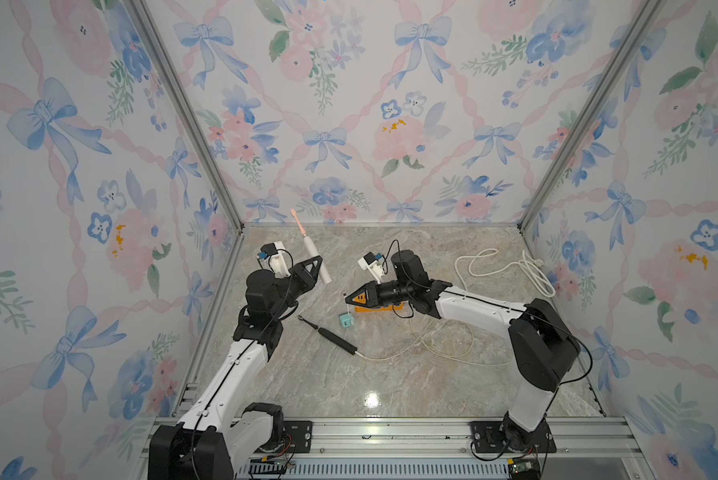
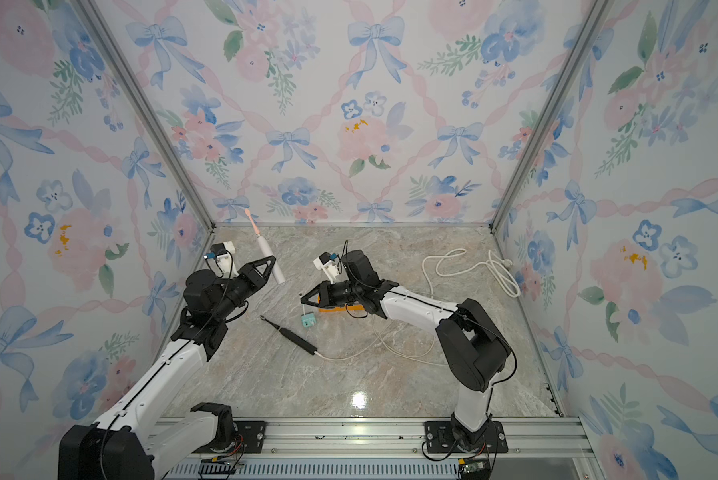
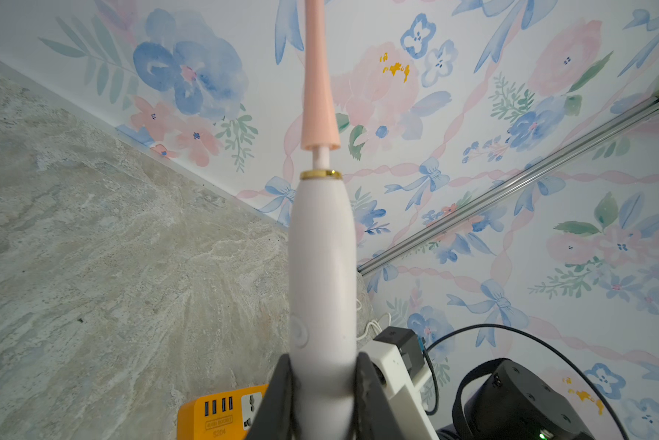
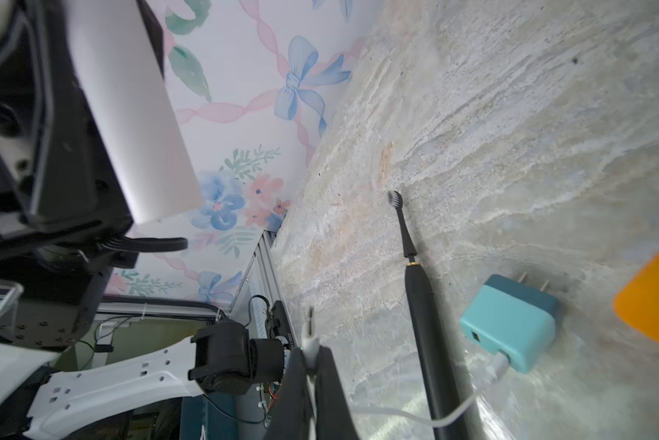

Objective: Charge the electric toothbrush
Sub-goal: Pick up the charging cable from the center of the board, then insert the charging cable into the electric toothbrush.

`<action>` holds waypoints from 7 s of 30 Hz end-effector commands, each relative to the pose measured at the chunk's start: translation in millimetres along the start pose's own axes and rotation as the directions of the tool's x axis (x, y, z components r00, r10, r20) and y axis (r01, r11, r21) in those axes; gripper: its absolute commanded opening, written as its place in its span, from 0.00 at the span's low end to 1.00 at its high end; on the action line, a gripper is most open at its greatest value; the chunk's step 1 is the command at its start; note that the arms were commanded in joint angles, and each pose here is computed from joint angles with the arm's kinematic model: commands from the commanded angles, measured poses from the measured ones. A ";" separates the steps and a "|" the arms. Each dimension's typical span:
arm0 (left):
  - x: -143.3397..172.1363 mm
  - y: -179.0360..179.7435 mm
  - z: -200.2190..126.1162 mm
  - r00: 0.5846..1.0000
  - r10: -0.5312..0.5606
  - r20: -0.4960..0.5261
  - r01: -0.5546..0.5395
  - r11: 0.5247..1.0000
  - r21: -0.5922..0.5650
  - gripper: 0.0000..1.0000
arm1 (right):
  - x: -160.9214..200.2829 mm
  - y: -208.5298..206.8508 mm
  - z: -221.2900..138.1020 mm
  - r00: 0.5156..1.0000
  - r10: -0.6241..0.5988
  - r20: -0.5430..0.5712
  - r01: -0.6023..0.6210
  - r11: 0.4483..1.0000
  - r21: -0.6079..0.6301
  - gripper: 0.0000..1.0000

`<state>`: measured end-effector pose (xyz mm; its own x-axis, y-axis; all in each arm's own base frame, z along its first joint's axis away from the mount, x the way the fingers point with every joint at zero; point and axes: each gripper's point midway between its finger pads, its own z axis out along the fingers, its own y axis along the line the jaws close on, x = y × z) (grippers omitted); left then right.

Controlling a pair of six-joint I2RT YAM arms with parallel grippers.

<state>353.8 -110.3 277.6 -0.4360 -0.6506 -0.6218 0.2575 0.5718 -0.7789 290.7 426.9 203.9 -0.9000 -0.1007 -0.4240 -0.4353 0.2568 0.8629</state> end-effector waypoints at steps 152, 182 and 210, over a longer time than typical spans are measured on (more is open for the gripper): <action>-24.8 -202.0 31.3 0.922 -0.164 -0.351 0.381 0.549 0.744 0.00 | -74.5 154.9 -118.3 0.946 0.110 0.306 0.028 0.910 -0.413 0.00; -24.2 -204.0 39.5 0.904 -0.157 -0.398 0.417 0.535 0.735 0.00 | -64.1 175.2 -135.2 0.946 0.014 0.324 0.111 0.925 -0.364 0.00; -26.8 -213.4 32.7 0.902 -0.157 -0.402 0.422 0.516 0.745 0.00 | -68.0 162.6 -124.1 0.951 0.068 0.302 0.065 0.910 -0.408 0.00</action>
<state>355.6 -232.3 436.9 -0.8068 -0.4783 -0.3469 0.5298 -0.3258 -0.7830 276.5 356.6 410.7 -0.8783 0.2140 -0.4275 -0.4619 -0.1492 0.8743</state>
